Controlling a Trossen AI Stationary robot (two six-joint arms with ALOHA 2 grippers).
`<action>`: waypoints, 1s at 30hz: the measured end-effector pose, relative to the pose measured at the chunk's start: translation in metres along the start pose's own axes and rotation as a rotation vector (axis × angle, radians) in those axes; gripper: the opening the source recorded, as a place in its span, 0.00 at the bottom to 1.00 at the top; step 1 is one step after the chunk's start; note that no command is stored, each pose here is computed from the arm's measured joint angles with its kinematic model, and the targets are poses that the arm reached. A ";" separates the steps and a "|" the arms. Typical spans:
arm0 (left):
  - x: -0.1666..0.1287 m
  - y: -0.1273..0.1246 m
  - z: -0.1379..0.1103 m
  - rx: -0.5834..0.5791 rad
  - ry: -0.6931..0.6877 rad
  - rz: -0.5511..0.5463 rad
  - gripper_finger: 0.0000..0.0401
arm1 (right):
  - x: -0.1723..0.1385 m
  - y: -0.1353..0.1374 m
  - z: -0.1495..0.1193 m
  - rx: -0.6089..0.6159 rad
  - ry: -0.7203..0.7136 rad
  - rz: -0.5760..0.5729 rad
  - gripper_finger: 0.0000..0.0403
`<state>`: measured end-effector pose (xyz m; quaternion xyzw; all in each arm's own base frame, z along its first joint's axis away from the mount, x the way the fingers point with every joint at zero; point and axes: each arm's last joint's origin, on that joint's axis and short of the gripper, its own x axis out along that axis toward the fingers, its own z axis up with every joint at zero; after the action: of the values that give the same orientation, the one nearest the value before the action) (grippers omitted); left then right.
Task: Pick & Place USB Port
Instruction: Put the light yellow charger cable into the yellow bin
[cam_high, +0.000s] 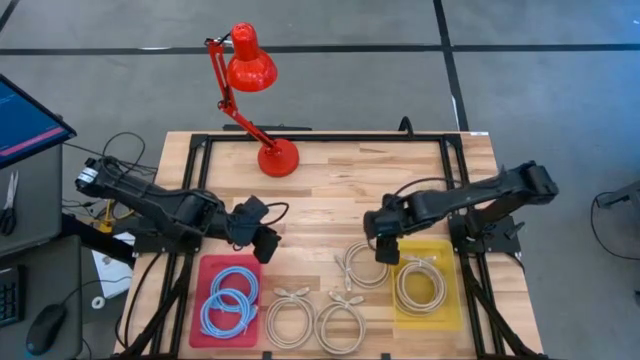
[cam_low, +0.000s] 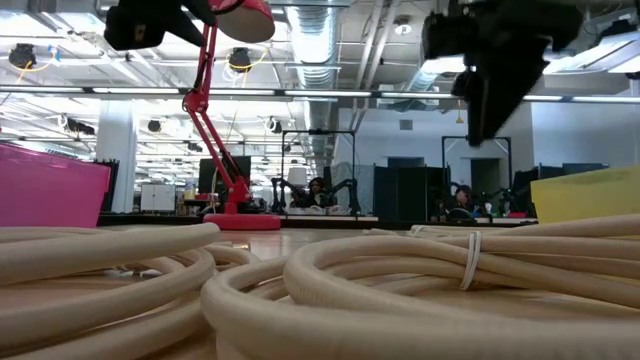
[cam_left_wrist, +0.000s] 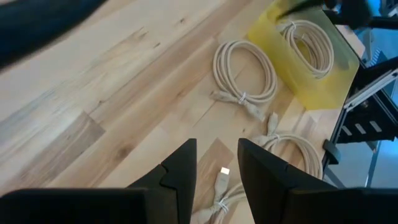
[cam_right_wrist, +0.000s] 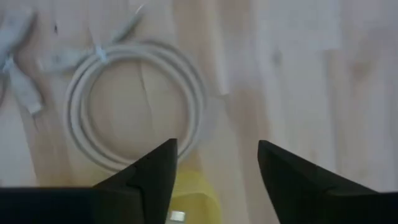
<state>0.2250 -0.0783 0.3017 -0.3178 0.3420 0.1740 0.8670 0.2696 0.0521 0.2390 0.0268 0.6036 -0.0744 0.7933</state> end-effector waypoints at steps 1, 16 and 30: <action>0.000 0.000 0.000 -0.001 -0.002 0.000 0.29 | 0.006 0.002 0.001 -0.005 0.023 0.006 0.56; 0.000 0.000 0.002 -0.007 -0.026 0.008 0.29 | 0.090 0.023 0.013 -0.041 0.196 -0.002 0.55; 0.000 0.000 0.002 -0.007 -0.028 0.008 0.28 | 0.106 0.021 0.015 -0.026 0.171 -0.133 0.07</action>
<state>0.2262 -0.0767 0.3026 -0.3170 0.3305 0.1834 0.8699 0.3148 0.0614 0.1399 -0.0172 0.6704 -0.1166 0.7326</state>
